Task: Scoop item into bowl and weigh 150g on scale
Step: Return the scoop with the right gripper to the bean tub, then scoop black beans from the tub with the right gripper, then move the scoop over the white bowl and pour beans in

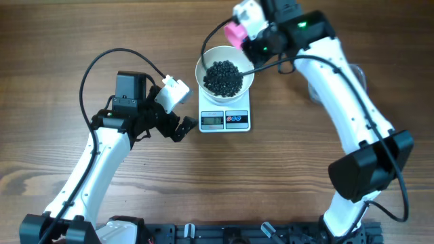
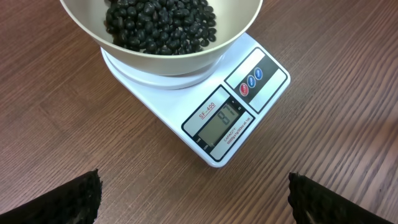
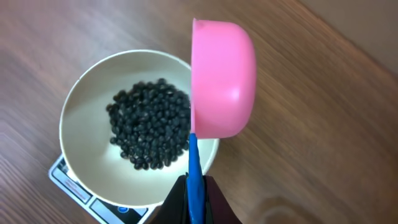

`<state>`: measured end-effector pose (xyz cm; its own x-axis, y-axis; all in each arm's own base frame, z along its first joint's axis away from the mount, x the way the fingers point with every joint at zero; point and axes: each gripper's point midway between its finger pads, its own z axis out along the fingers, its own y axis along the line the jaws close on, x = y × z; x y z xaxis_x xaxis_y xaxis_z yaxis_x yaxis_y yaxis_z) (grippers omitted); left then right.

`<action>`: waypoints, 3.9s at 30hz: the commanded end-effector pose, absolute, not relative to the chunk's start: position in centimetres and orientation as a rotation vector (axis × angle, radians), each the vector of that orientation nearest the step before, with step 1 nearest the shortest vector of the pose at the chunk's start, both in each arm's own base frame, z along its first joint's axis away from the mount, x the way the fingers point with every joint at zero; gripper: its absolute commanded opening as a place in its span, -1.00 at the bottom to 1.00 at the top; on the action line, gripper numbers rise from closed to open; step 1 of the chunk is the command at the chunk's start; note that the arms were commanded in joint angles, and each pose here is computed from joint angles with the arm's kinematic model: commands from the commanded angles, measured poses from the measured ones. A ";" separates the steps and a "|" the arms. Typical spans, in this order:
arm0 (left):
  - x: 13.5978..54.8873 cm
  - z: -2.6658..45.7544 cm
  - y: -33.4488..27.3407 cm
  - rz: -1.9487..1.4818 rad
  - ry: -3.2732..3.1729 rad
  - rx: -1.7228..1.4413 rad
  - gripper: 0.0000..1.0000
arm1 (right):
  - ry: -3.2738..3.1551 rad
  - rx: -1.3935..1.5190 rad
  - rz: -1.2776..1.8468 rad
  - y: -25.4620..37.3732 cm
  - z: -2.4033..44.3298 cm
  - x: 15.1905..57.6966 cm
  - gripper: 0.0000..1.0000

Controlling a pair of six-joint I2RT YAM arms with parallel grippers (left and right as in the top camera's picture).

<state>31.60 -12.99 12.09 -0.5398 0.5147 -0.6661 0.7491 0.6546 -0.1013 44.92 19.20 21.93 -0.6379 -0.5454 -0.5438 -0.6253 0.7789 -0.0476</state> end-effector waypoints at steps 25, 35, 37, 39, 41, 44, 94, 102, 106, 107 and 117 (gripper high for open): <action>31.4 12.0 -13.0 -0.518 2.262 0.980 1.00 | 2.801 0.120 0.203 -7.8 21.0 37.9 -0.91; 31.5 12.0 -13.0 -0.518 2.262 0.979 1.00 | 2.919 0.154 0.183 -8.6 15.0 37.7 -0.92; 31.4 12.0 -13.0 -0.518 2.262 0.980 1.00 | 2.943 0.158 0.194 -8.6 14.0 37.8 -0.91; 31.5 12.0 -13.0 -0.518 2.261 0.980 1.00 | 2.959 0.157 0.202 -8.6 13.3 38.0 -0.91; 31.4 12.0 -13.0 -0.518 2.262 0.980 1.00 | 2.978 0.142 0.217 -8.1 12.4 38.3 -0.91; 31.4 12.0 -13.0 -0.518 2.262 0.980 1.00 | 3.013 0.091 0.241 -6.7 10.9 38.7 -0.91; 31.4 12.0 -13.0 -0.518 2.262 0.980 1.00 | 2.513 0.237 1.171 -8.6 15.5 38.3 -0.92; 31.4 12.0 -13.0 -0.518 2.262 0.980 1.00 | 2.452 0.081 1.330 -2.5 17.2 39.8 -0.91; 31.4 12.0 -13.0 -0.518 2.262 0.980 1.00 | 2.481 -0.014 1.358 2.1 17.6 41.2 -0.91; 31.5 12.0 -13.0 -0.518 2.262 0.979 1.00 | 2.483 -0.047 1.360 3.3 18.0 41.5 -0.91; 31.5 12.0 -13.0 -0.518 2.262 0.980 1.00 | 2.568 -0.300 1.251 12.4 19.9 42.6 -0.91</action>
